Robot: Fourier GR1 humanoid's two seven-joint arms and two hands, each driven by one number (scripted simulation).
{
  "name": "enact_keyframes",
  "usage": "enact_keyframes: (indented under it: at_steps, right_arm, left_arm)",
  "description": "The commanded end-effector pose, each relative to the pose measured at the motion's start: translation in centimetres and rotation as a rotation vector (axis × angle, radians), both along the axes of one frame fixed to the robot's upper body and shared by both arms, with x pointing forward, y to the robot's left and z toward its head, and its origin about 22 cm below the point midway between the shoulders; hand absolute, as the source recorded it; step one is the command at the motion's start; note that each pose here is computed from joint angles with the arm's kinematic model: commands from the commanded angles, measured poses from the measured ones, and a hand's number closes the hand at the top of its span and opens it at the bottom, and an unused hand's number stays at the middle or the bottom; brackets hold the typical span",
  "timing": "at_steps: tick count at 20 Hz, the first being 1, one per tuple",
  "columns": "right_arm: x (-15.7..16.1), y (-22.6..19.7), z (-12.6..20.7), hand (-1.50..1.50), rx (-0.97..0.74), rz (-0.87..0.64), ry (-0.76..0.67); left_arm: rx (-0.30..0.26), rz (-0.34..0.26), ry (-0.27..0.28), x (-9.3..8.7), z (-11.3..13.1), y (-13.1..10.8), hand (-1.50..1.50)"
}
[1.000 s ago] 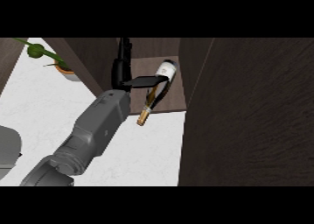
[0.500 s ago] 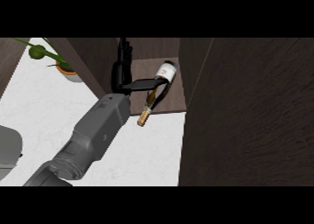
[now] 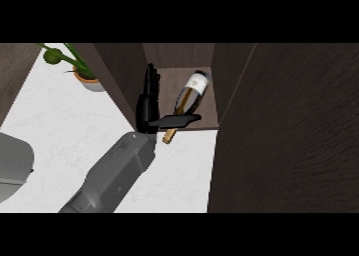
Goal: Pick up the wine, place it into the cabinet and close the cabinet
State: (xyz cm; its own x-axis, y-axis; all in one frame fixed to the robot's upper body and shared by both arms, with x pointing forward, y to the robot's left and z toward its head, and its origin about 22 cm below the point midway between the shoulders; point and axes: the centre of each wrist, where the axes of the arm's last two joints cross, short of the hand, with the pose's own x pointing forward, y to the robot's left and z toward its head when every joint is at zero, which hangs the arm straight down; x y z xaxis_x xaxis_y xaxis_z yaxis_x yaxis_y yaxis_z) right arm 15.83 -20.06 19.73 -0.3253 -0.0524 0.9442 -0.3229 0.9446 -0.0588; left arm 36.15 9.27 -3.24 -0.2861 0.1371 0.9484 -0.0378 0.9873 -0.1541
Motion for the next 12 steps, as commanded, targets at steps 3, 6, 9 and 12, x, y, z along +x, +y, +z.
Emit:
enact_keyframes:
  at_steps: [3, 6, 9, 12]
  right_arm:
    - [-0.7, -1.4, 0.2, -1.50, -0.009, -0.054, -0.025]
    - [-3.4, -1.1, 1.5, -1.50, 0.009, -0.059, -0.029]
    - [-1.2, -0.9, 0.6, -1.50, 0.014, -0.054, -0.034]
    - [-2.7, -1.9, 1.5, -1.50, -0.011, -0.050, -0.028]
  left_arm:
    - [-0.006, -0.024, -0.007, -6.0, -0.1, -3.7, -1.50]
    - [-0.006, -0.038, -0.021, -6.7, 1.0, -3.7, -1.50]
    - [-0.041, -0.051, -0.052, -9.3, 1.7, -4.8, -1.50]
    - [-0.079, -0.071, -0.059, -12.6, 1.9, -4.0, -1.50]
